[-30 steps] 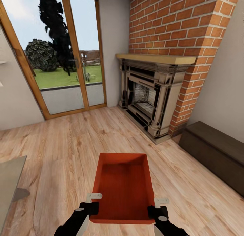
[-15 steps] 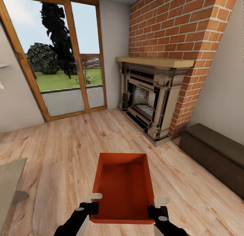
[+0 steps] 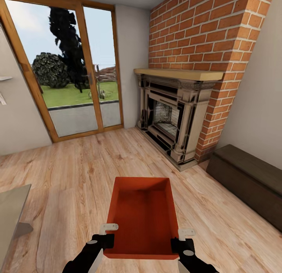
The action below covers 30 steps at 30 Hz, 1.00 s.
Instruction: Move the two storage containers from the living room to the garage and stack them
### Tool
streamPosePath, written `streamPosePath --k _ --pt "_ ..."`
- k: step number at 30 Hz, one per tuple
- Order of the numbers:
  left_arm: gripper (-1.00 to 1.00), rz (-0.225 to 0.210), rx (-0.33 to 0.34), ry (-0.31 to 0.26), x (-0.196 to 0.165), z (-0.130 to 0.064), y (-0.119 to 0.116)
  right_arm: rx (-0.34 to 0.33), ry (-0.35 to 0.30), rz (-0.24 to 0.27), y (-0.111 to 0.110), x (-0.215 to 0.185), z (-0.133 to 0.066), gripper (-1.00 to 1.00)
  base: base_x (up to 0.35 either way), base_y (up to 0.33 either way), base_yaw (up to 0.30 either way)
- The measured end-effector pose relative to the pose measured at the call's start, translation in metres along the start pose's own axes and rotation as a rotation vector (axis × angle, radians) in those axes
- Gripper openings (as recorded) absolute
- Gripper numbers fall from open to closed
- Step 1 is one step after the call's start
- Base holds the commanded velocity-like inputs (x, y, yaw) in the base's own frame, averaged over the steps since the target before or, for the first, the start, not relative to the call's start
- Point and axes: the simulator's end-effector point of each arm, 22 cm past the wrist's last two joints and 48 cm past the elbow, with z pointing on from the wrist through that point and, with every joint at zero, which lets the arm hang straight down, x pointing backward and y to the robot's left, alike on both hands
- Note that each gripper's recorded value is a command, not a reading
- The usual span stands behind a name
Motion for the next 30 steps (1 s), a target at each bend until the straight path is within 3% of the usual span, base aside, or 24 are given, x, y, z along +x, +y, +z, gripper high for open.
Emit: streamPosePath --k 9,30 --pt "-1.00 0.000 -0.001 0.000 0.000 0.000 0.000 0.001 0.000 0.000 0.000 0.000 0.000 -1.00 0.000 0.000 0.000" --pt "-1.00 -0.002 -0.001 0.005 -0.011 -0.025 -0.001 0.000 0.005 -0.004 -0.003 -0.014 -0.023 -1.00 0.000 0.000 0.000"
